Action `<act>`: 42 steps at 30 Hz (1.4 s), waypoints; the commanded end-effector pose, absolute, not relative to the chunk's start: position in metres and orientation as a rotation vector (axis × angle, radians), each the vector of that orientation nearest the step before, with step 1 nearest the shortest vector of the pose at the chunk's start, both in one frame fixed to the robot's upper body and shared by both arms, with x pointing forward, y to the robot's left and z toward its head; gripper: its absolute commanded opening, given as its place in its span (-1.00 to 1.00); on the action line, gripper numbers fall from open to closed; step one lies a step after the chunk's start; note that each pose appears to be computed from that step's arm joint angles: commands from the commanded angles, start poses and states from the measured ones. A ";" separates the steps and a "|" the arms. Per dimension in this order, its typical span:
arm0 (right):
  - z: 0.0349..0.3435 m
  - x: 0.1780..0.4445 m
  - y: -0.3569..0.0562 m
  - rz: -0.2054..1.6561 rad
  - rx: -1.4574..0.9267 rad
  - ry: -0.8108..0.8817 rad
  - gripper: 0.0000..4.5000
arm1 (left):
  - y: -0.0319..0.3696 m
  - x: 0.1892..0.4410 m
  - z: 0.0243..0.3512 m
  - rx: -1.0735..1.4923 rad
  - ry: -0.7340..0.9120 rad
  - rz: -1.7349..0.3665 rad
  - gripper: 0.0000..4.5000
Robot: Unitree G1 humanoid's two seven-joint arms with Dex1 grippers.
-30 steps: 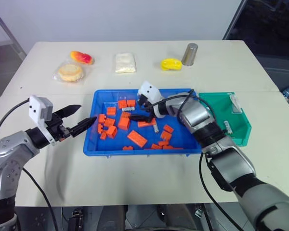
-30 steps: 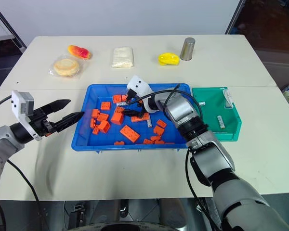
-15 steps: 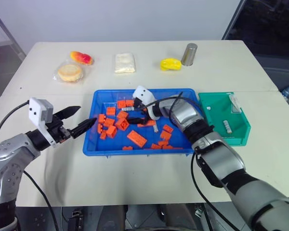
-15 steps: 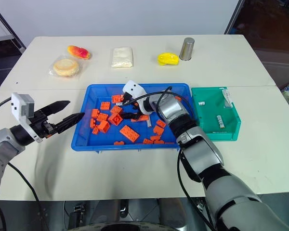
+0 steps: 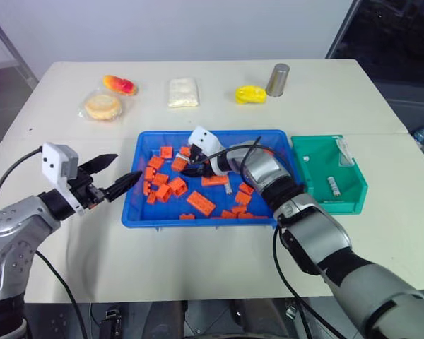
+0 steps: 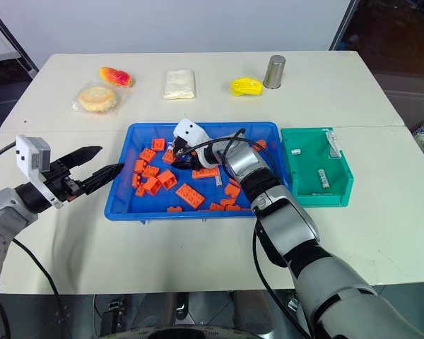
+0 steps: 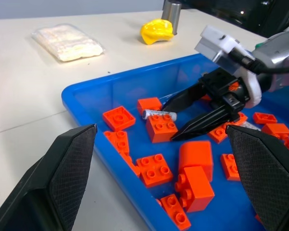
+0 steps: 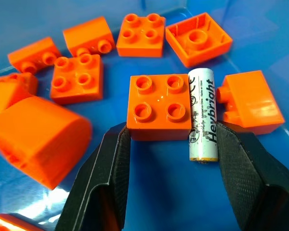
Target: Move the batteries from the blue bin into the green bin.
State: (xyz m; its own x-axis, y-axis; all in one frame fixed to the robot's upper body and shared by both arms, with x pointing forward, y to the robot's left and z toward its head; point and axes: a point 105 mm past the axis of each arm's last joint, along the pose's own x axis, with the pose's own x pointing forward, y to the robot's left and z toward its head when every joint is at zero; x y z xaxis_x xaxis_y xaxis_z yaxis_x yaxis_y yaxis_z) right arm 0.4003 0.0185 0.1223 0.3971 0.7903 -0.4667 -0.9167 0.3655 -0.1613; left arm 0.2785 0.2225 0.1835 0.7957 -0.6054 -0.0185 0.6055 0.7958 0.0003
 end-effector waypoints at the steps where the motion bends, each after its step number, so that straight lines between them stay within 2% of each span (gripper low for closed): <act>1: 0.128 0.402 0.019 1.126 -0.451 0.309 -0.11 | 0.220 0.275 0.196 0.037 -0.035 -0.649 1.00; 8: 0.134 0.400 0.017 1.140 -0.441 0.301 -0.11 | 0.220 0.275 0.196 0.036 -0.036 -0.647 1.00; 10: 0.134 0.395 0.017 1.175 -0.430 0.309 0.34 | 0.219 0.276 0.197 0.036 -0.036 -0.649 1.00; 11: 0.133 0.392 0.017 1.192 -0.428 0.314 0.48 | 0.219 0.276 0.197 0.036 -0.036 -0.650 1.00; 13: 0.133 0.385 0.019 1.223 -0.439 0.318 0.94 | 0.219 0.276 0.197 0.036 -0.035 -0.651 1.00; 14: 0.134 0.382 0.019 1.231 -0.440 0.318 0.98 | 0.219 0.277 0.197 0.037 -0.035 -0.652 1.00; 17: 0.139 0.381 0.018 1.223 -0.437 0.307 0.98 | 0.219 0.278 0.197 0.037 -0.035 -0.654 1.00; 22: 0.144 0.393 0.004 1.154 -0.479 0.292 0.98 | 0.218 0.279 0.197 0.036 -0.035 -0.659 1.00; 30: 0.136 0.410 -0.006 1.083 -0.545 0.293 0.98 | 0.214 0.280 0.197 0.031 -0.039 -0.666 1.00; 35: 0.130 0.411 0.005 1.081 -0.513 0.296 0.98 | 0.214 0.279 0.198 0.030 -0.041 -0.660 1.00; 42: 0.135 0.397 0.042 1.119 -0.288 0.333 0.98 | 0.213 0.276 0.197 0.028 -0.042 -0.657 1.00</act>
